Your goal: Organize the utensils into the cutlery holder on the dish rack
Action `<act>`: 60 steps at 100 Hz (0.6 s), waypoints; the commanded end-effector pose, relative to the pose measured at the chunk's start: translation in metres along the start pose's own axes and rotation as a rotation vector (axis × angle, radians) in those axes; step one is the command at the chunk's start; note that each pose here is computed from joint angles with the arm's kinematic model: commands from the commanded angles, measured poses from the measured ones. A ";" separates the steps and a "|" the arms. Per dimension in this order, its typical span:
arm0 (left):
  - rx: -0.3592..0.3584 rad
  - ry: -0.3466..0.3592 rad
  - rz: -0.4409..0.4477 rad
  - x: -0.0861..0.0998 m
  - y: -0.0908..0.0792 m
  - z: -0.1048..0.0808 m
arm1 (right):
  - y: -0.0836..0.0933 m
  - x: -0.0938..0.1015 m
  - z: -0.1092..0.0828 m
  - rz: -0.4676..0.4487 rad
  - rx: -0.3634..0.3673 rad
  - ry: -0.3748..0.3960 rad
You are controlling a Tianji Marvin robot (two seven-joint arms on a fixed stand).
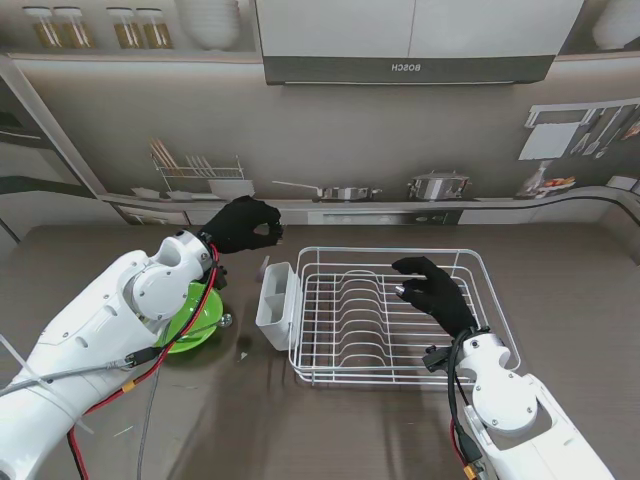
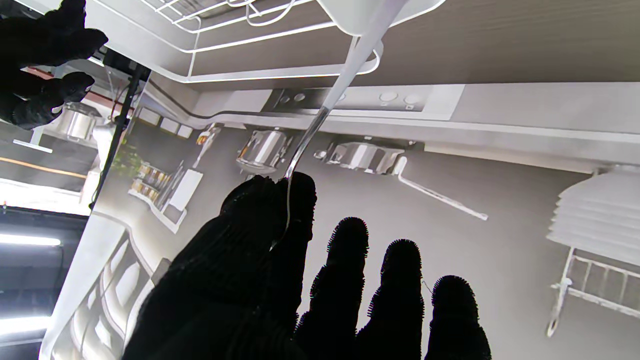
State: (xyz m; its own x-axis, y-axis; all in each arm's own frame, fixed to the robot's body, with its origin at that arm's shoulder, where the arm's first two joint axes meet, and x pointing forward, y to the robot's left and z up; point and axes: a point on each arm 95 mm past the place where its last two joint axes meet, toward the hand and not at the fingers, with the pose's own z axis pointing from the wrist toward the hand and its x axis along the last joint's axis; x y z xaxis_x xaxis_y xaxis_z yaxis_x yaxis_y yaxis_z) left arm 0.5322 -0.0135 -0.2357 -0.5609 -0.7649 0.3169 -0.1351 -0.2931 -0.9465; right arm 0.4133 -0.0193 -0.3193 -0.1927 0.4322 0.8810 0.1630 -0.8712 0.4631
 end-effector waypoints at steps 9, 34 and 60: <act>-0.006 -0.005 -0.042 0.004 0.005 0.007 | -0.004 0.000 -0.001 0.007 0.014 0.001; -0.004 -0.002 -0.058 0.005 0.006 0.010 | -0.003 0.000 -0.001 0.008 0.014 -0.001; 0.010 0.002 -0.077 0.008 0.003 0.012 | -0.003 0.000 -0.001 0.009 0.014 0.000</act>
State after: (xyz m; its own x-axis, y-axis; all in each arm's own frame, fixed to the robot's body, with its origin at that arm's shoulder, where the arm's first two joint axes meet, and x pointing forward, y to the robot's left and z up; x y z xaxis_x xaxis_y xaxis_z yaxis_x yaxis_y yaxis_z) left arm 0.5368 -0.0217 -0.2399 -0.5434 -0.7470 0.3829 -0.1644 -0.3526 -0.9212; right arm 0.4135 -0.0197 -0.3193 -0.1919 0.4307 0.8818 0.1628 -0.8721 0.4614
